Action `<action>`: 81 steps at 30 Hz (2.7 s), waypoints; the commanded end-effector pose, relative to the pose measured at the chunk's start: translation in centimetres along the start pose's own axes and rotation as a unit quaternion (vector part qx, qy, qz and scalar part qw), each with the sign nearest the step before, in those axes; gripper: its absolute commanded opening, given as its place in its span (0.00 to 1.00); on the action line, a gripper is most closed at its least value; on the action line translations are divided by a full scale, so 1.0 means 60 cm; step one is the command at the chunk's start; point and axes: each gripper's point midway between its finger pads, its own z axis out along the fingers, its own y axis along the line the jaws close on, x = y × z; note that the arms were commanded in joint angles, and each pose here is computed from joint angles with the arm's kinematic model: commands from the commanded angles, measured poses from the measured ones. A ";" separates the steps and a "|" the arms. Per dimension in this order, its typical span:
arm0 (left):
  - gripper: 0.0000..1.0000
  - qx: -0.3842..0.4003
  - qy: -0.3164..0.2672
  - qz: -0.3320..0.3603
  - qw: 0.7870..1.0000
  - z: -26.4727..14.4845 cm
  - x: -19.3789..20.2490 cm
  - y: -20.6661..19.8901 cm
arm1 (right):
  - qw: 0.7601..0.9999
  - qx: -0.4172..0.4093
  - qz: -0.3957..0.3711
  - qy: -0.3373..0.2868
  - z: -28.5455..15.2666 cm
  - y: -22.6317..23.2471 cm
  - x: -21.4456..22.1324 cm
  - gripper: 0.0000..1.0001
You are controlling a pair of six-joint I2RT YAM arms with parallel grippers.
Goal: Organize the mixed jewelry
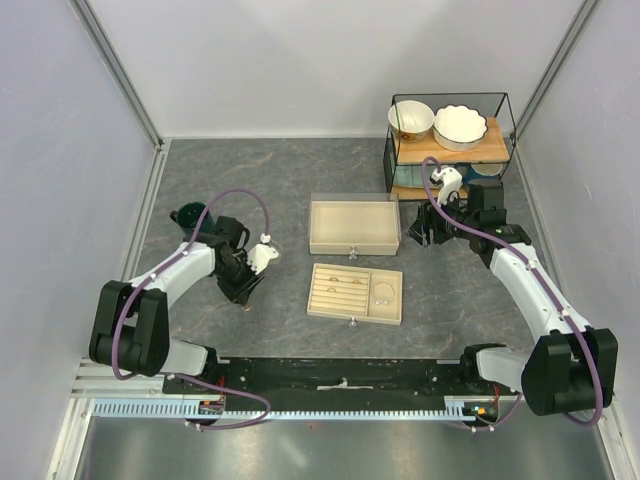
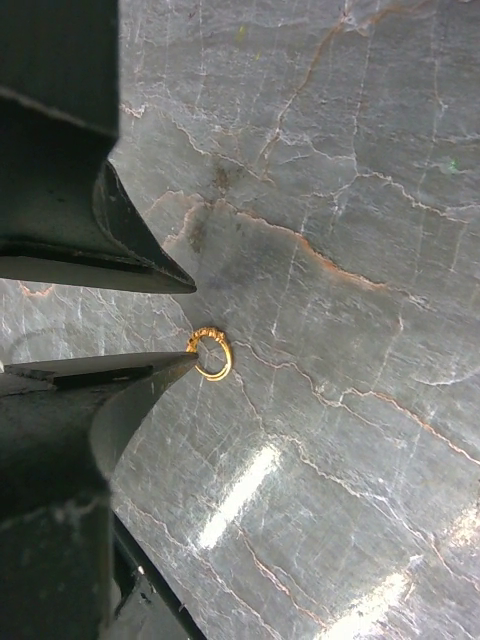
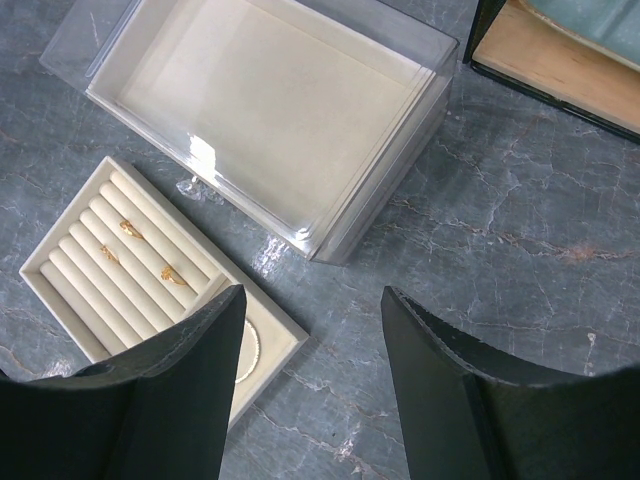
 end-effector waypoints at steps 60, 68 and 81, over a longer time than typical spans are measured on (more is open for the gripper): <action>0.37 0.004 -0.036 -0.048 0.998 0.009 -0.035 0.000 | 1.000 -0.002 -0.017 -0.007 0.001 0.001 0.000 0.64; 0.38 0.006 -0.043 -0.050 0.998 0.002 -0.046 0.002 | 1.000 -0.002 -0.017 -0.008 0.000 0.001 -0.001 0.64; 0.38 0.001 -0.027 -0.045 0.999 0.010 -0.031 0.004 | 1.000 -0.002 -0.016 -0.006 0.001 0.000 0.001 0.64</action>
